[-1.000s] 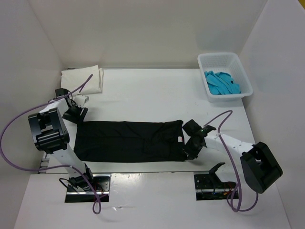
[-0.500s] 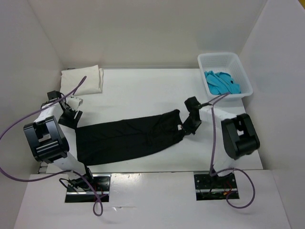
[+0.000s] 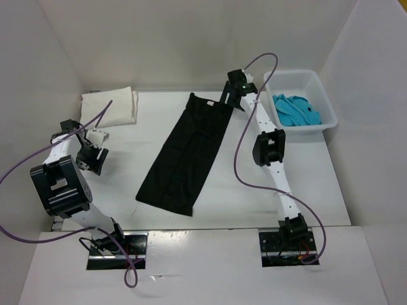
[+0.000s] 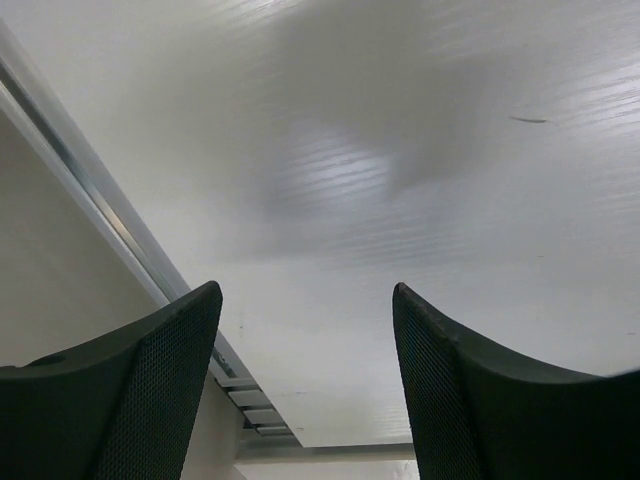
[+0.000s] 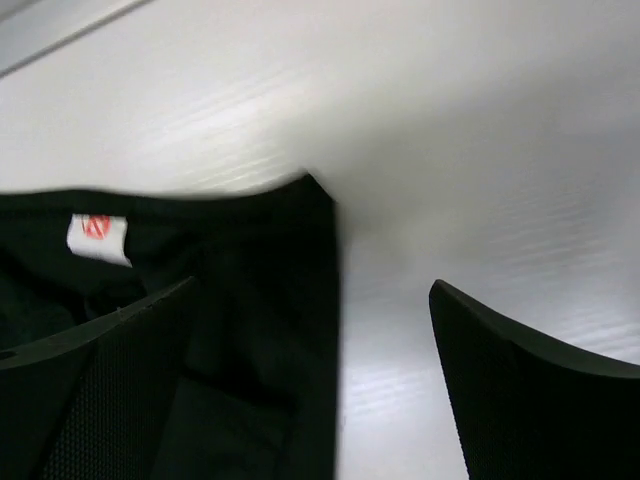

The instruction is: Fold and stack the t-shirts

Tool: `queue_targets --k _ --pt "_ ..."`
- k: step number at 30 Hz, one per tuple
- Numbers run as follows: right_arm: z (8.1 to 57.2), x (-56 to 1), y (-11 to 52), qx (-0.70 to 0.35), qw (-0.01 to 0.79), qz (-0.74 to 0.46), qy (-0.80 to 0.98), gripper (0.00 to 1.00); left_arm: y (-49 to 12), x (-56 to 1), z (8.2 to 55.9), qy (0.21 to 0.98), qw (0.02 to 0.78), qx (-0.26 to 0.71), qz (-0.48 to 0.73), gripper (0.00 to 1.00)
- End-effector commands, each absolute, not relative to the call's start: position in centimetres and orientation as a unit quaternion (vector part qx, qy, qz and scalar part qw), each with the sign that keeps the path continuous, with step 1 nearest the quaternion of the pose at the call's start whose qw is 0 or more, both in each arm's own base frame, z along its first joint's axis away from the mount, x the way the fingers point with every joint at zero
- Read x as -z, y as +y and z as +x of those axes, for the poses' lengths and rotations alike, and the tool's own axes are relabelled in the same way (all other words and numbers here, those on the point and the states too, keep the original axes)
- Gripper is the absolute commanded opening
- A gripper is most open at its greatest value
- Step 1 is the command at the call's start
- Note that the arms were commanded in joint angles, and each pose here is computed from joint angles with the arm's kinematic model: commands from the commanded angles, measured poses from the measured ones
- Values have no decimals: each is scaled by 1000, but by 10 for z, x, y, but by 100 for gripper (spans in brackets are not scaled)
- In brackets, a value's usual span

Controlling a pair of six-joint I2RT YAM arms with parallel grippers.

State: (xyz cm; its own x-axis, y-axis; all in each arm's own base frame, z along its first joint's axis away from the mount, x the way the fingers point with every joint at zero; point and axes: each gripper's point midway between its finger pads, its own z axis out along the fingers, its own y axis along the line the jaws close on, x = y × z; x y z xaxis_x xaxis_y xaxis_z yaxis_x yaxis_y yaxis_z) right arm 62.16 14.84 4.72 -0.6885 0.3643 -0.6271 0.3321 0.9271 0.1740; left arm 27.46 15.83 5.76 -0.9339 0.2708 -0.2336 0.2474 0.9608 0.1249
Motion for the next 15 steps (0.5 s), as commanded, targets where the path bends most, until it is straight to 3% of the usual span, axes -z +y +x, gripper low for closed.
queue_targets --k 1,4,5,9,11,12,13,15 --pt "616 -166 131 3 429 176 886 100 139 -71 285 978 143 -26 148 76" --pt "588 -212 131 51 445 165 879 100 123 -76 286 977 150 -10 150 76" --pt "569 -253 130 57 465 162 869 100 119 -83 288 975 166 -7 145 78" --pt "502 -320 150 70 488 141 859 100 110 -107 288 971 202 -4 131 80" --pt "471 -332 176 54 488 119 863 100 102 -123 286 963 235 -1 132 80" --pt "456 -298 183 79 456 95 882 100 99 -127 284 961 244 1 134 81" --pt "430 -322 185 64 479 90 871 100 94 -131 277 957 255 1 137 82" --pt "376 -297 222 21 492 34 869 100 87 -133 271 954 265 6 139 83"
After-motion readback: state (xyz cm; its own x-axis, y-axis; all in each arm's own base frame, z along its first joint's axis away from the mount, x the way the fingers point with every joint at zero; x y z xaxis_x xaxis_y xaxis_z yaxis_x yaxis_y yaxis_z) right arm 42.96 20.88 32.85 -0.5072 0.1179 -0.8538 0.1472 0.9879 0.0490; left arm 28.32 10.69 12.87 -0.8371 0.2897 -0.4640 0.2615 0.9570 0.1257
